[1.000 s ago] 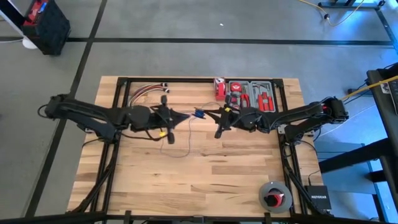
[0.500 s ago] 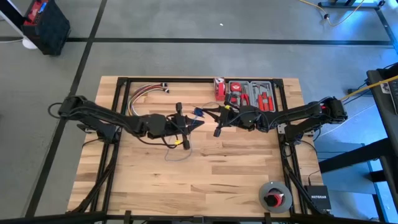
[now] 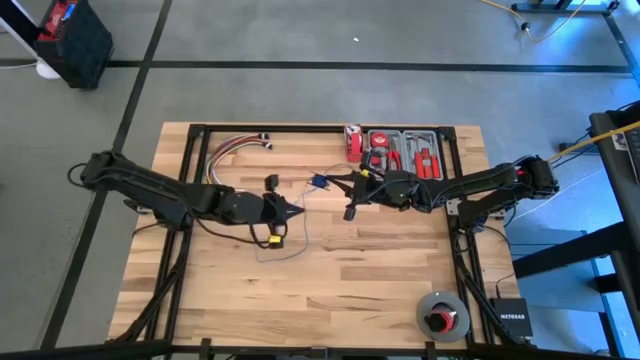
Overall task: Coil cords
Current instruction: Coil the blue wire on the black spool
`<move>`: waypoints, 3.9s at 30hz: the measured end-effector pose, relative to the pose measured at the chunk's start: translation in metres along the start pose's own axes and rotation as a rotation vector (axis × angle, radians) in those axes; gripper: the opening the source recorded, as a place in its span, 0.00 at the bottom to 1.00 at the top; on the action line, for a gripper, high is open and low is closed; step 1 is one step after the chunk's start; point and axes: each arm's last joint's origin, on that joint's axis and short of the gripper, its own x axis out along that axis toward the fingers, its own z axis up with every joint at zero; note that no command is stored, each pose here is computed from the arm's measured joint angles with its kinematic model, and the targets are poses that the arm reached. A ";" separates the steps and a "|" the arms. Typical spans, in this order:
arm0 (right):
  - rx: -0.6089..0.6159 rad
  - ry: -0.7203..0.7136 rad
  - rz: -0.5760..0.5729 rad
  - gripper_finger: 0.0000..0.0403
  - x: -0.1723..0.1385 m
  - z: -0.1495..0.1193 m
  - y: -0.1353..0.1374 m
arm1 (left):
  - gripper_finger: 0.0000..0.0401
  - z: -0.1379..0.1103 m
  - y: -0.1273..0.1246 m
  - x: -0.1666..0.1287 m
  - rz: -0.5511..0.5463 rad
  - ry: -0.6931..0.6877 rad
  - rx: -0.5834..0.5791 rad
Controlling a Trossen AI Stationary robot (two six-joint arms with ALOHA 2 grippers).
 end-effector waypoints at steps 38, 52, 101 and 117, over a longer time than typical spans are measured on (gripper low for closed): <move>-0.006 0.000 -0.003 0.01 0.000 0.000 0.000 | 0.32 -0.050 0.004 0.078 0.110 -0.097 -0.220; -0.012 0.007 -0.007 0.01 0.000 0.000 0.000 | 0.32 -0.069 0.008 0.121 -0.090 -0.160 -0.363; -0.014 0.018 -0.002 0.01 0.002 0.004 -0.001 | 0.02 -0.071 0.005 0.131 -0.078 -0.247 -0.331; -0.014 -0.005 0.064 0.01 0.002 0.005 0.001 | 0.00 -0.056 0.039 0.050 0.306 0.110 -0.054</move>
